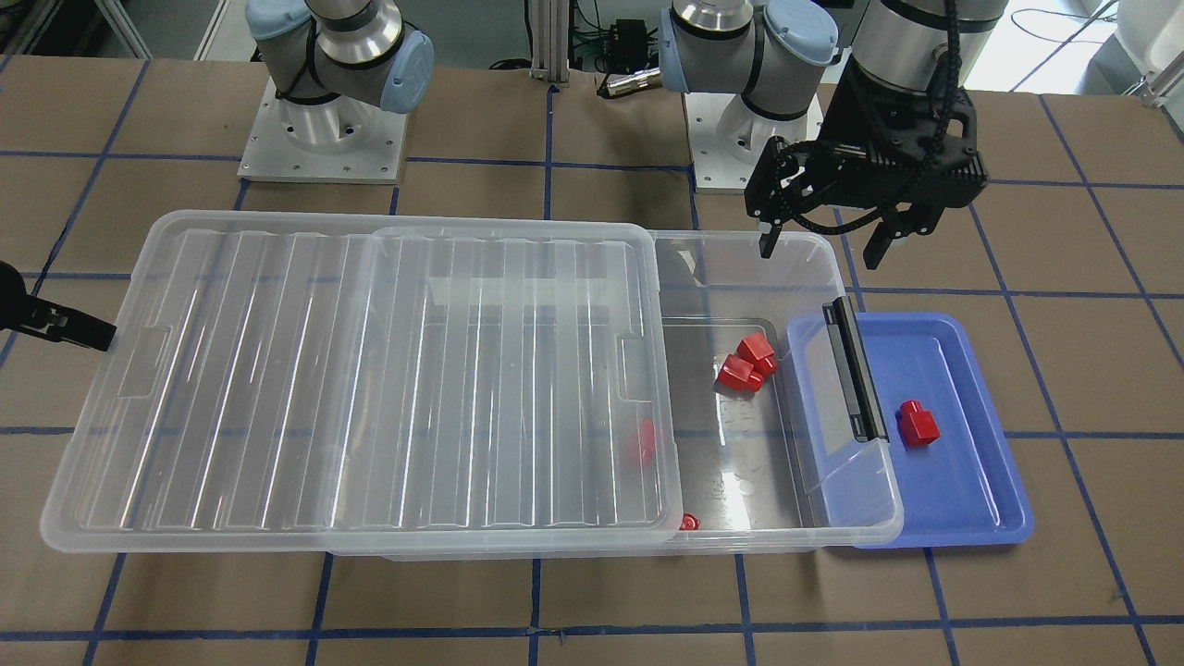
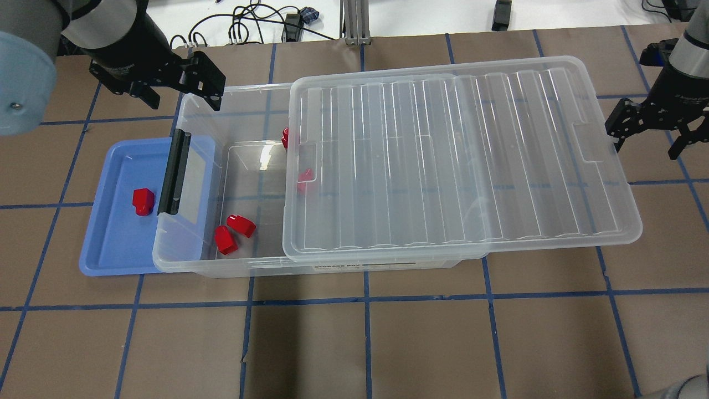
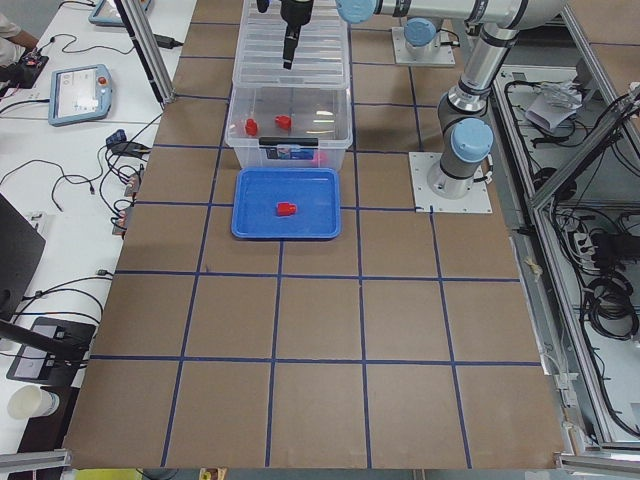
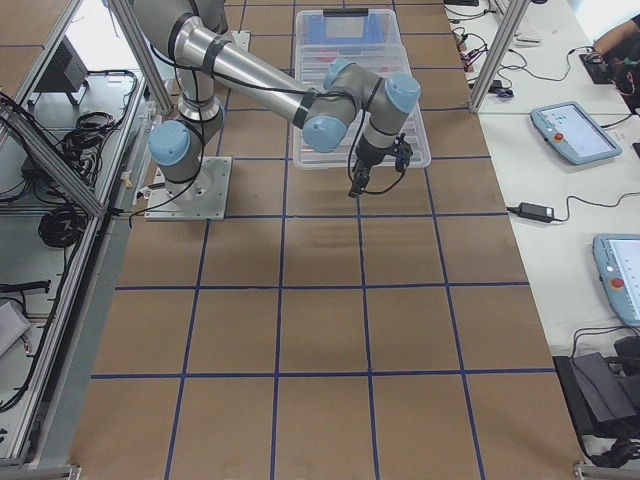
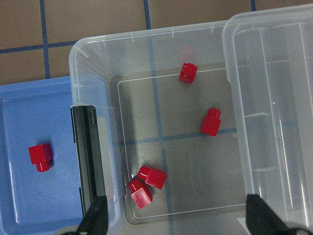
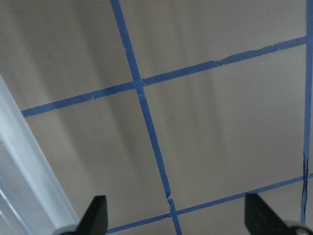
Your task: Place red block in blue tray from box
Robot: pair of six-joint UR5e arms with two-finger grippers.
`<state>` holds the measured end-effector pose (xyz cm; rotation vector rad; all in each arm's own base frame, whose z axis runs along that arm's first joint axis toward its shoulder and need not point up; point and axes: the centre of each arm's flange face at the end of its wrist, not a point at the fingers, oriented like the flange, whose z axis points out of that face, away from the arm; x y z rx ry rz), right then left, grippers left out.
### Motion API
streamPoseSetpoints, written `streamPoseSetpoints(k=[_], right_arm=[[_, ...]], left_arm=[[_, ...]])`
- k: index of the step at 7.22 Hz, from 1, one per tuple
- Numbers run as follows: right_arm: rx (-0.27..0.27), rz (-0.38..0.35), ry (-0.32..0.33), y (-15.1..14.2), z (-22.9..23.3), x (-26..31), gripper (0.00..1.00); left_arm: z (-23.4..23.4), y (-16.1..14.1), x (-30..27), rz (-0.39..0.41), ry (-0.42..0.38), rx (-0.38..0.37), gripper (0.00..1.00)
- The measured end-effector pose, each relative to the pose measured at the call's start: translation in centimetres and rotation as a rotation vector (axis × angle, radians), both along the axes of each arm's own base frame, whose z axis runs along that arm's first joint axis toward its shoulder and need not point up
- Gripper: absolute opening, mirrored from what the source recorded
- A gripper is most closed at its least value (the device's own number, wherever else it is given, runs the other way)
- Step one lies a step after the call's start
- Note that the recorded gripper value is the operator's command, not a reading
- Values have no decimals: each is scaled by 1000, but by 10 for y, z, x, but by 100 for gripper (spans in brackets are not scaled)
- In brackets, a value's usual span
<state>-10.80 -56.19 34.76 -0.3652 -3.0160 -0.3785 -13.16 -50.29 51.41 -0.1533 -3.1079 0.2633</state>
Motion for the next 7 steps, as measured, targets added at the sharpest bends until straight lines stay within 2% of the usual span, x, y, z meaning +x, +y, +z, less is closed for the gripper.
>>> streamPoseSetpoints(k=[1,4,7], right_arm=[[7,-12,-5,0,0,14,100],[10,-57,2,-4,2,76,100],[3,-75,20,-3,3,139,100]], left_arm=[[-1,1,1,1,-4,5,100],[4,14,3,7,-1,115,100],[7,11,4,23,5,129,100]])
